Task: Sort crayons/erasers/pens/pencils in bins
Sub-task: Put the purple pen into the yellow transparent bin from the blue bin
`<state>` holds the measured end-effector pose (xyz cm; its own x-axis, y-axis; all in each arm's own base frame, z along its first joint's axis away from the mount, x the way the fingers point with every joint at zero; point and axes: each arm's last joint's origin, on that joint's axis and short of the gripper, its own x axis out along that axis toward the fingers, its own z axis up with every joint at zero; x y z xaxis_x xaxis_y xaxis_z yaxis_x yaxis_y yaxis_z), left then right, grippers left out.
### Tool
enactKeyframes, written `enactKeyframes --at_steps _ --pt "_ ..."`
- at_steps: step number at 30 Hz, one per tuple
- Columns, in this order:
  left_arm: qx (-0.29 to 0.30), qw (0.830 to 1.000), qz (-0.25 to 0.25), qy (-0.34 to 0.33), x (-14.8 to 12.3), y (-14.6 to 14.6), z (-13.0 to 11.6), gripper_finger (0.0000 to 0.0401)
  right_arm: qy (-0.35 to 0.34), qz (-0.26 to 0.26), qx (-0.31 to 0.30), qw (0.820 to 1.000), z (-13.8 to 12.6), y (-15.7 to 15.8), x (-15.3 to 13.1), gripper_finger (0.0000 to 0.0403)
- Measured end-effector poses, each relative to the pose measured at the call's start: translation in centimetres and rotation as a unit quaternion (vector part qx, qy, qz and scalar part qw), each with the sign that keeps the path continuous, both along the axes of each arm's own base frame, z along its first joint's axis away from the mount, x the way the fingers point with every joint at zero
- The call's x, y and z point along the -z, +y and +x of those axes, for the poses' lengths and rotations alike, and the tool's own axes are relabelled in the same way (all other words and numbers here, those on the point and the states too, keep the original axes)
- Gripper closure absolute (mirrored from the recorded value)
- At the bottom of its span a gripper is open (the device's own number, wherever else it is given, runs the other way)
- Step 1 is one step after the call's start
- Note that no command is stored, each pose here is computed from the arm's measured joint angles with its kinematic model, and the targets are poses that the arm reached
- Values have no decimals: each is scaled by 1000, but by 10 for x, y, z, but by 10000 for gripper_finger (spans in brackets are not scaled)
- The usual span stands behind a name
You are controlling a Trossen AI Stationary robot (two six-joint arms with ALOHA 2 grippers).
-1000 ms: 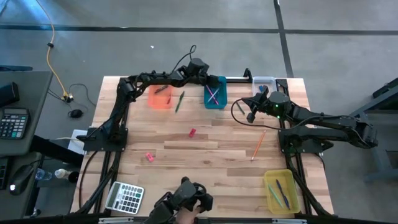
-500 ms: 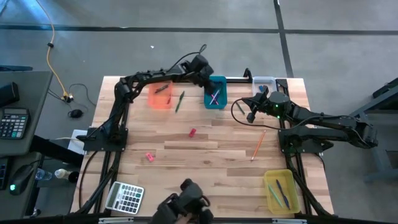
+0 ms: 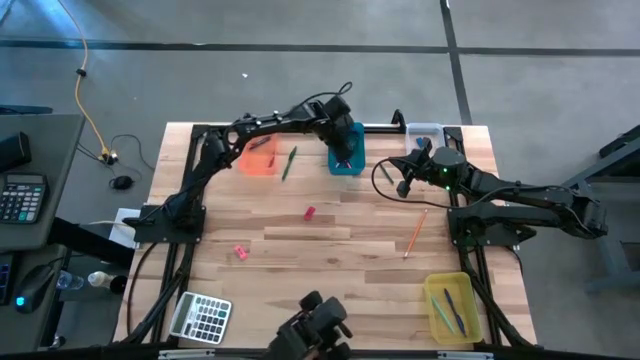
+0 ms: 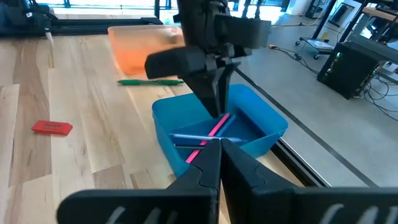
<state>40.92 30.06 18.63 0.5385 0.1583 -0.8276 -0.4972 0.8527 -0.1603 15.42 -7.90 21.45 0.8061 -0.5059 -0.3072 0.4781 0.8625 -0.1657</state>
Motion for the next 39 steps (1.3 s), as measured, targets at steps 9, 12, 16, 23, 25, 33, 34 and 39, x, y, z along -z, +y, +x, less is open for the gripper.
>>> enactKeyframes --at_steps 9,12,16,23,25,33,34,39 --pt "14 1000 -2 8 10 7 11 266 2 -3 -1 1000 0 0 0 403" --pt "17 1000 3 10 5 11 10 265 2 -3 -1 1000 0 0 0 403" --pt "58 997 8 51 -1 6 3 275 4 -1 -1 1000 0 0 0 403" --pt "66 992 93 60 -43 -13 -6 352 5 10 2 1000 0 0 2 403" --pt "56 992 108 36 -40 -18 -8 383 0 18 5 1000 0 0 2 403" --pt "-16 975 177 -136 -35 -47 -45 396 -20 23 10 999 1 -1 0 403" --pt "-21 972 179 -148 -31 -53 -51 398 -23 19 10 1000 2 -2 -1 403" --pt "-33 951 204 -230 -22 -80 -82 399 -16 31 -10 999 16 -14 -9 403"
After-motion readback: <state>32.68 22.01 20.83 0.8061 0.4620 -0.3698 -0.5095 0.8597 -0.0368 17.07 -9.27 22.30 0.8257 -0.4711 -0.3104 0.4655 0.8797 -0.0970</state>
